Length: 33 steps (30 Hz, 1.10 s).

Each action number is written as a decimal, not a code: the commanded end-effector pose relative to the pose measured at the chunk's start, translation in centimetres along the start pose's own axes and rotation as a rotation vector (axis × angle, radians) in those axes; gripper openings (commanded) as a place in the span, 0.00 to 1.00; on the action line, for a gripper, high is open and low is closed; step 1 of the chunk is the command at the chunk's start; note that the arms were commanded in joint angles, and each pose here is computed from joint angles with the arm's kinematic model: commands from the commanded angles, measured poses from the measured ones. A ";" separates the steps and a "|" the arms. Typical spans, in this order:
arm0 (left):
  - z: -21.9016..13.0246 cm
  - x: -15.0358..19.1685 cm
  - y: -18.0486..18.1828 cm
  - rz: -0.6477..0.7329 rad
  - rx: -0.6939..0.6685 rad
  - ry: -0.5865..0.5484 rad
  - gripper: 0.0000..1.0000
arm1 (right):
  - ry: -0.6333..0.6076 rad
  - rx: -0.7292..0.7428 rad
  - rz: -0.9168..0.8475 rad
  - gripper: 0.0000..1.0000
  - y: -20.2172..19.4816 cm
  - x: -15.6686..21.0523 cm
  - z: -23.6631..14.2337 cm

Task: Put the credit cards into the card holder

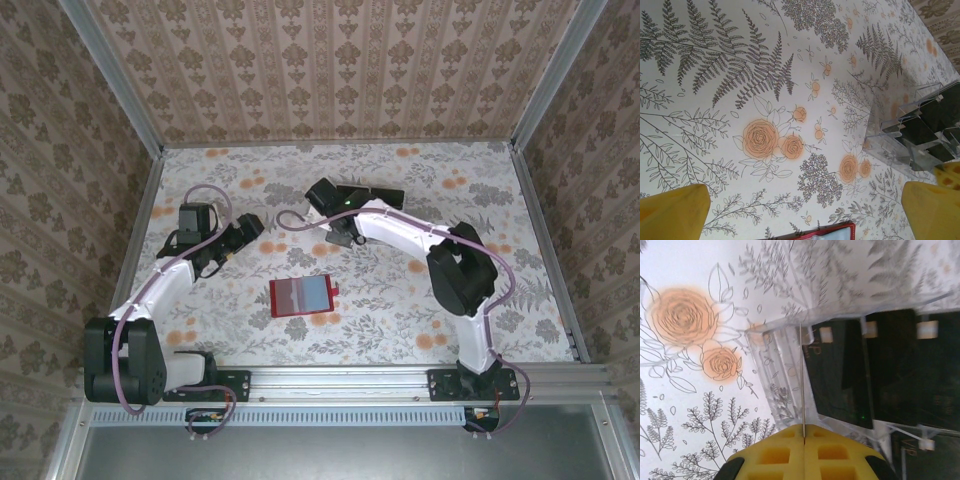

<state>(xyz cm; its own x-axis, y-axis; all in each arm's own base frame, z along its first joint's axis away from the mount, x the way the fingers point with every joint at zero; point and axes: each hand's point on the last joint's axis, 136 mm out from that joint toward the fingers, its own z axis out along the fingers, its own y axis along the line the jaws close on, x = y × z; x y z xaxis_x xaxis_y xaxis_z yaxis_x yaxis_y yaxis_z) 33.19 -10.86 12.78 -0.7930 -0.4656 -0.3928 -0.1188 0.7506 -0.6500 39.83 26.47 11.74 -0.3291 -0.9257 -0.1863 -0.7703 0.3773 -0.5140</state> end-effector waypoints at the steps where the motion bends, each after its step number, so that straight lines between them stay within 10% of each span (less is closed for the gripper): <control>1: -0.1 -0.4 -0.5 0.008 0.022 -0.004 1.00 | -0.090 0.086 0.041 0.00 -2.4 -1.8 -4.3; 17: -2.9 5.3 2.9 0.071 -0.120 0.057 1.00 | -0.346 -0.326 0.607 0.00 6.8 -5.0 -14.3; 33: -3.8 10.0 5.3 0.246 -0.318 0.092 1.00 | -0.357 -0.781 1.061 0.00 15.1 -4.2 -10.0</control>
<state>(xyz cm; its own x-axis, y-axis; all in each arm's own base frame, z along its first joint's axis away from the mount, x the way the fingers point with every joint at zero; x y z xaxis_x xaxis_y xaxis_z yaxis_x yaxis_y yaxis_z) 22.79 -10.77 8.50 -0.8688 -0.2529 -0.4257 -0.0771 0.9183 -0.3883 23.70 34.62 12.44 -0.8524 -0.1918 -0.4863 -0.4383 0.7693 0.4648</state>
